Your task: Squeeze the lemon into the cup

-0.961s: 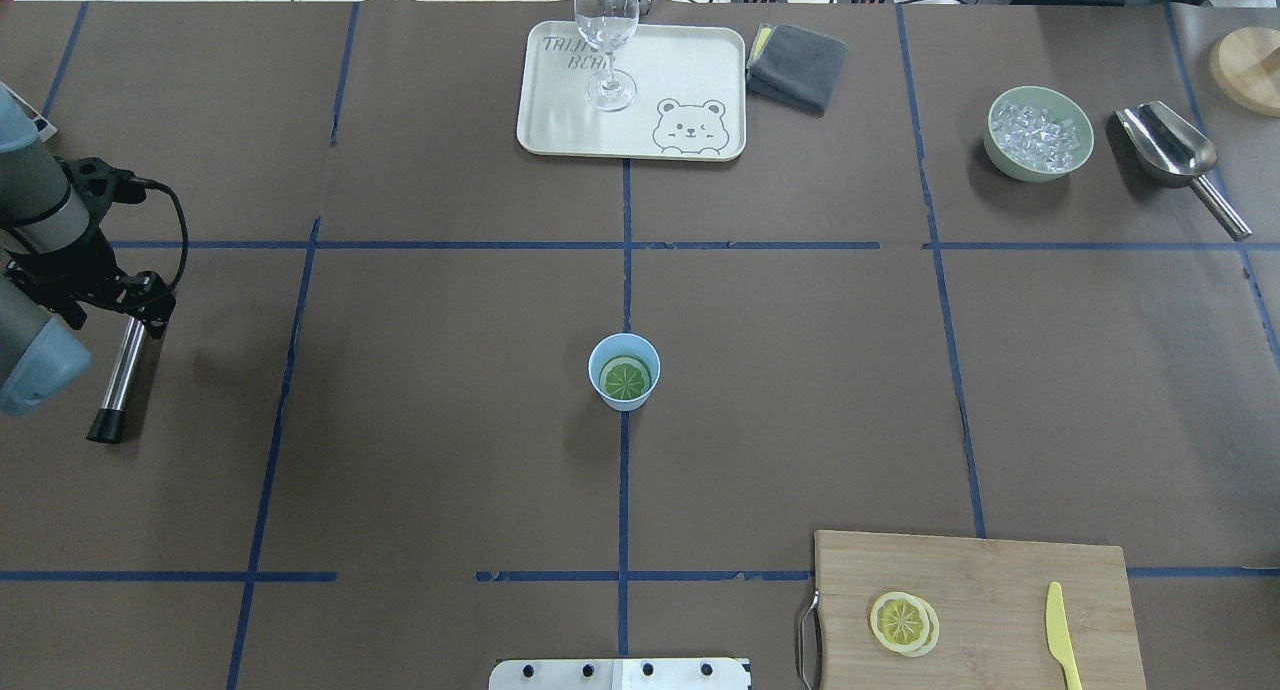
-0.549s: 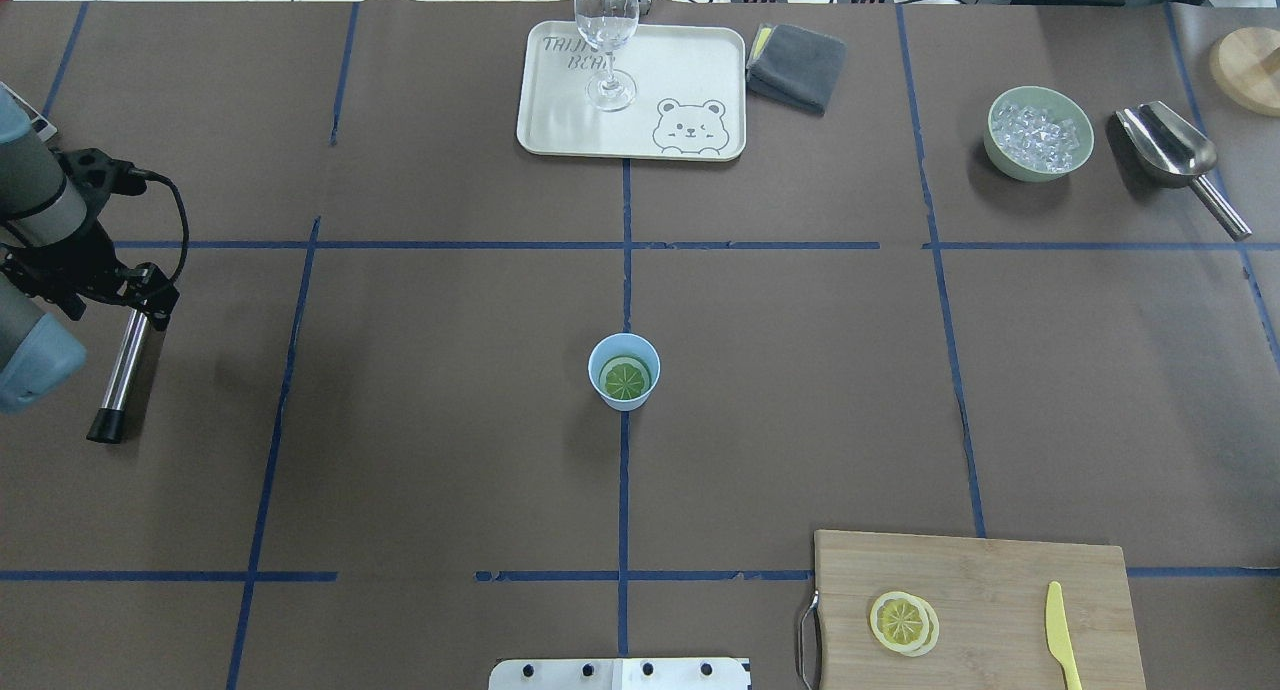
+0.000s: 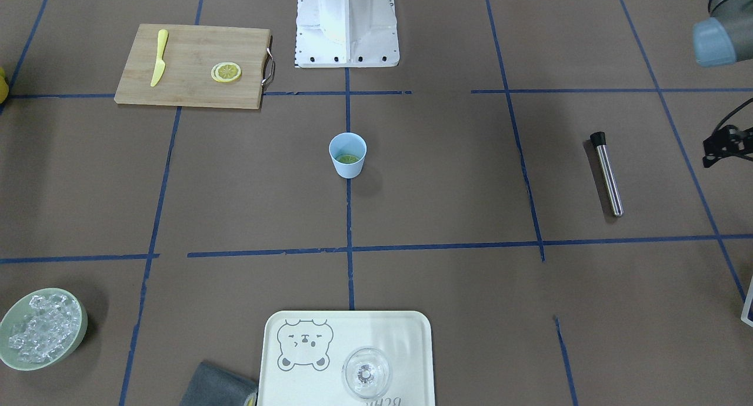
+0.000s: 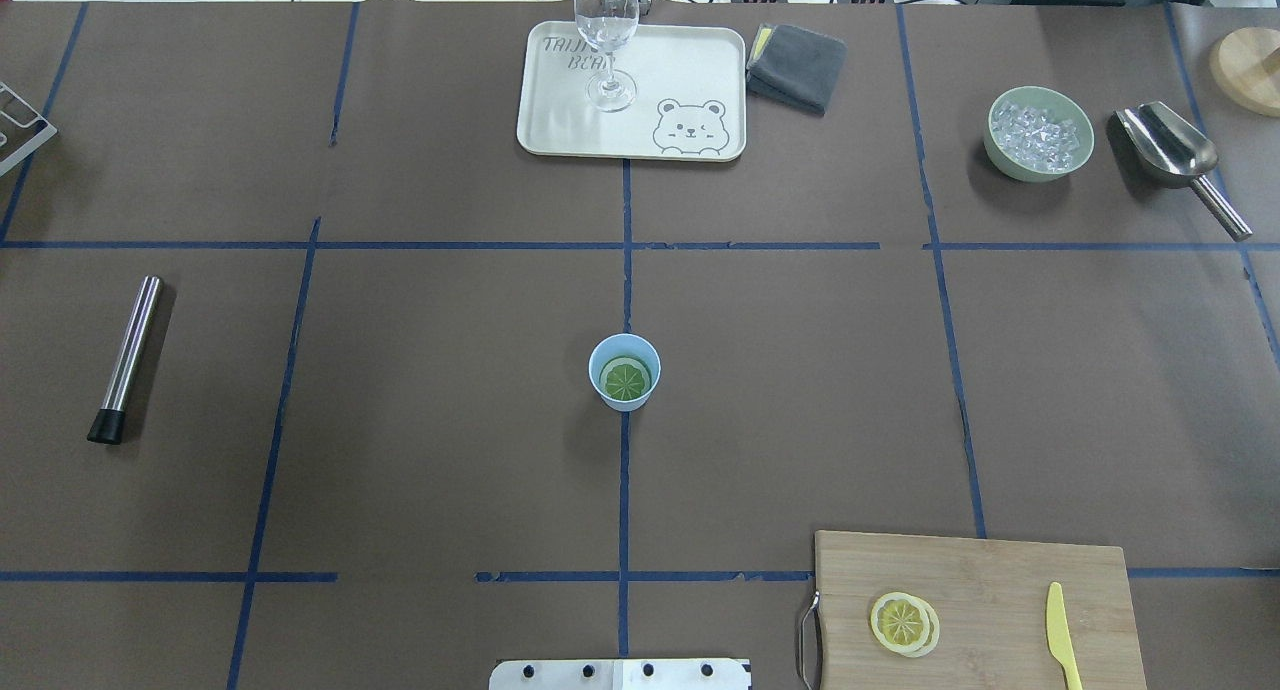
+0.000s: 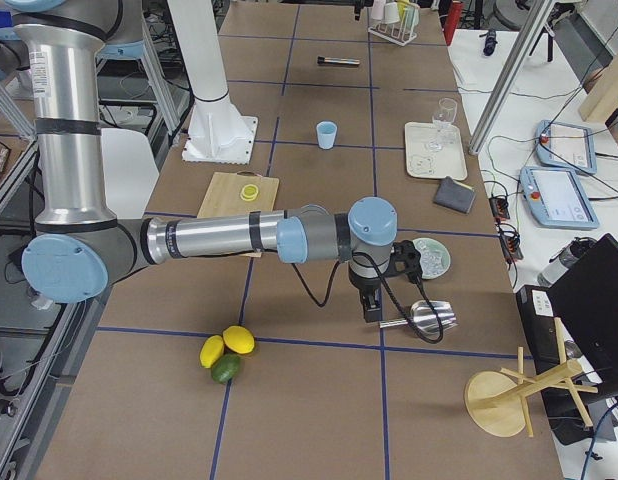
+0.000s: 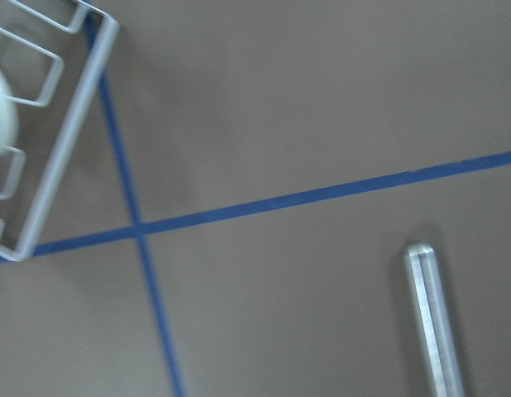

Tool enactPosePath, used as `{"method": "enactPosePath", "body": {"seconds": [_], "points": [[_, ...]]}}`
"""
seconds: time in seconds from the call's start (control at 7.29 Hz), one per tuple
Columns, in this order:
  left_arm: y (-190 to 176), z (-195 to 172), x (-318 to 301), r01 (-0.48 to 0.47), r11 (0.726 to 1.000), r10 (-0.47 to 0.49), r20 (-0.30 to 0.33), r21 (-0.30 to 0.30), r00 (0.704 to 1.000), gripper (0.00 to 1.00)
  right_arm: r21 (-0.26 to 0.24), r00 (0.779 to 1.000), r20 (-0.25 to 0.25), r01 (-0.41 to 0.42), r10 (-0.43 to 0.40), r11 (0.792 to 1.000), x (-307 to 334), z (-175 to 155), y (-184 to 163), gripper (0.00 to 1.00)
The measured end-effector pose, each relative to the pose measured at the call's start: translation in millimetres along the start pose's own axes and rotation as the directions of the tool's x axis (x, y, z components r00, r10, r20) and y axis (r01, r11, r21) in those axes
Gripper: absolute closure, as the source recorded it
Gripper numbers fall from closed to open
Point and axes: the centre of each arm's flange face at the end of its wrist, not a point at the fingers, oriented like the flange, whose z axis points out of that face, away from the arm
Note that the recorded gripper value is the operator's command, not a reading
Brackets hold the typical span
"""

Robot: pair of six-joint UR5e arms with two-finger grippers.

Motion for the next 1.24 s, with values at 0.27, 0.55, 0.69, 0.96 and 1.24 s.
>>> {"method": "enactPosePath", "body": {"seconds": [0.27,0.55,0.69,0.96,1.24], "points": [[50,-24,-75,-0.065,0.997,0.064,0.029,0.033,0.998,0.0,-0.003,1.0,0.001,-0.003,0.003,1.0,1,1,2,0.0],[74,-27,-98,-0.05,0.998,0.049,0.035,0.035,0.998,0.0,-0.005,1.0,0.0,-0.005,0.005,1.0,2,2,2,0.0],[77,-27,-100,-0.046,0.998,0.045,0.035,0.035,0.998,0.0,-0.007,1.0,0.0,-0.007,0.007,1.0,3,3,3,0.0],[78,-27,-101,-0.042,0.999,0.041,0.033,0.034,0.999,0.0,-0.01,1.0,0.0,-0.01,0.01,1.0,4,4,5,0.0],[78,-28,-101,-0.041,0.999,0.04,0.033,0.034,0.999,0.0,-0.012,1.0,0.0,-0.013,0.013,1.0,5,6,6,0.0]]}}
